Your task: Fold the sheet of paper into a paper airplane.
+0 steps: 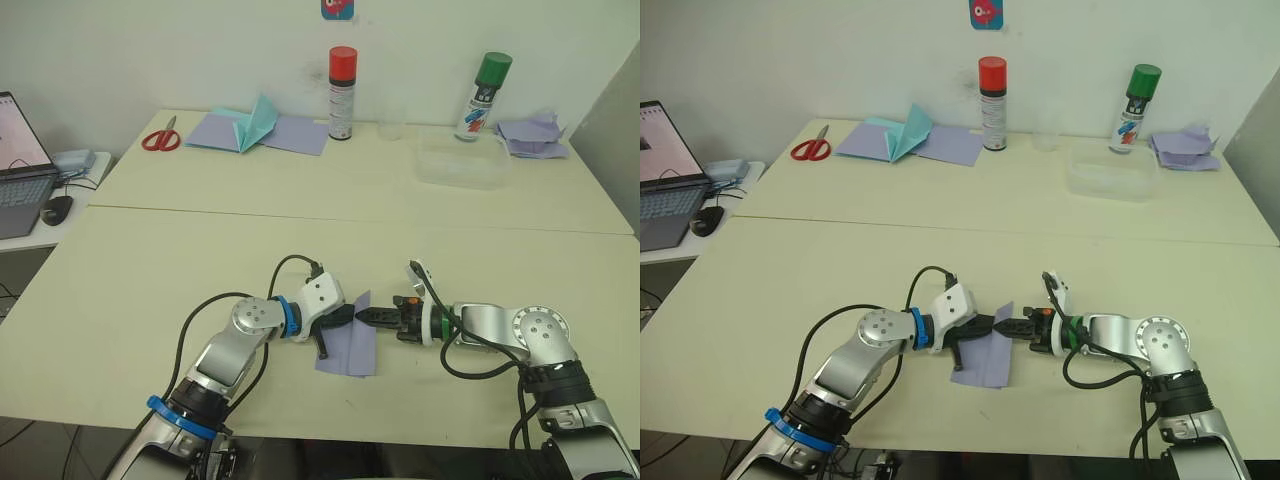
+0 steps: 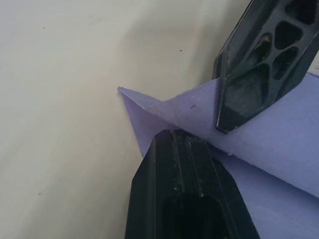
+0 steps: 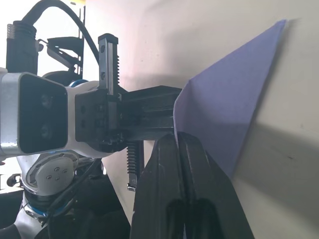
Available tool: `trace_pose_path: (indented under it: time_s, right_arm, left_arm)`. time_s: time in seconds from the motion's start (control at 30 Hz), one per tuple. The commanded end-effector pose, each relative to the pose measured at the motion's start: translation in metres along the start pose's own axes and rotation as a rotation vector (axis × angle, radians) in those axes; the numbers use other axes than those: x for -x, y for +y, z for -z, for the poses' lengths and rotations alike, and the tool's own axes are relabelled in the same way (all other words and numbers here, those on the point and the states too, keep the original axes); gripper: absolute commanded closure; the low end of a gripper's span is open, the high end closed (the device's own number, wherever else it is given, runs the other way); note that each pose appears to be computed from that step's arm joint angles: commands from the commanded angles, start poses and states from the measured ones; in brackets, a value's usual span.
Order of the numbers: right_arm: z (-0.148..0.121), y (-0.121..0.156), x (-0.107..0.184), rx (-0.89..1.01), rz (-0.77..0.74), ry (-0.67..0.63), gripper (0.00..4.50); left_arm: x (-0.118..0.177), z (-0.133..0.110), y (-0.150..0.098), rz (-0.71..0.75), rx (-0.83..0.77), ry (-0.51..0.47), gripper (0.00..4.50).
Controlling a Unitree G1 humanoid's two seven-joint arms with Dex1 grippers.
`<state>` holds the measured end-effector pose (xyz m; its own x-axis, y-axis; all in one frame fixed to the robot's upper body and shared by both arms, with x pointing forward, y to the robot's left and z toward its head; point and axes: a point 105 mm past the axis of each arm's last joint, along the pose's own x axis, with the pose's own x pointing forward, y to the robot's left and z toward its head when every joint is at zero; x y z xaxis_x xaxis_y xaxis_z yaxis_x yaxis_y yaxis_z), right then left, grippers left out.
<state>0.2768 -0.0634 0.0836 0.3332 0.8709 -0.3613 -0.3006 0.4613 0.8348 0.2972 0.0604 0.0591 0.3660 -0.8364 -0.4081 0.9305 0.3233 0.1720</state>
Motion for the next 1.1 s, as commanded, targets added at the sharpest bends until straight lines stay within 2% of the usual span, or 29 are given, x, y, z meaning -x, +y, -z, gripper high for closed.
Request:
trace_pose_path:
  time_s: [0.03,0.2,0.4,0.57,0.67,0.73,0.83,1.1]
  right_arm:
    - [-0.004,0.009,0.001,0.039,-0.034,-0.013,3.84]
    - [-0.011,0.014,0.004,0.04,-0.063,-0.039,2.03]
    - [-0.022,0.032,0.013,0.032,-0.161,-0.071,2.03]
    - [-0.031,0.024,0.019,0.047,-0.128,-0.113,2.03]
    - [-0.034,0.012,0.024,0.087,-0.07,-0.137,2.59]
    - [-0.028,0.003,0.027,0.161,-0.024,-0.107,3.3]
    - [-0.016,0.003,0.027,0.198,-0.041,-0.062,4.41]
    - [-0.005,0.011,0.017,0.182,-0.1,-0.033,4.46]
  left_arm:
    - [0.006,0.034,-0.005,0.003,0.08,0.12,4.5]
    - [0.006,0.035,-0.005,-0.003,0.085,0.12,4.5]
    - [0.005,0.036,-0.007,-0.002,0.089,0.121,4.5]
    - [0.006,0.036,-0.007,-0.004,0.092,0.123,4.5]
    - [0.006,0.036,-0.007,-0.005,0.093,0.125,4.5]
    - [0.007,0.037,-0.007,-0.005,0.092,0.127,4.5]
    - [0.007,0.037,-0.007,-0.002,0.092,0.128,4.5]
    - [0.006,0.036,-0.006,0.003,0.088,0.128,4.5]
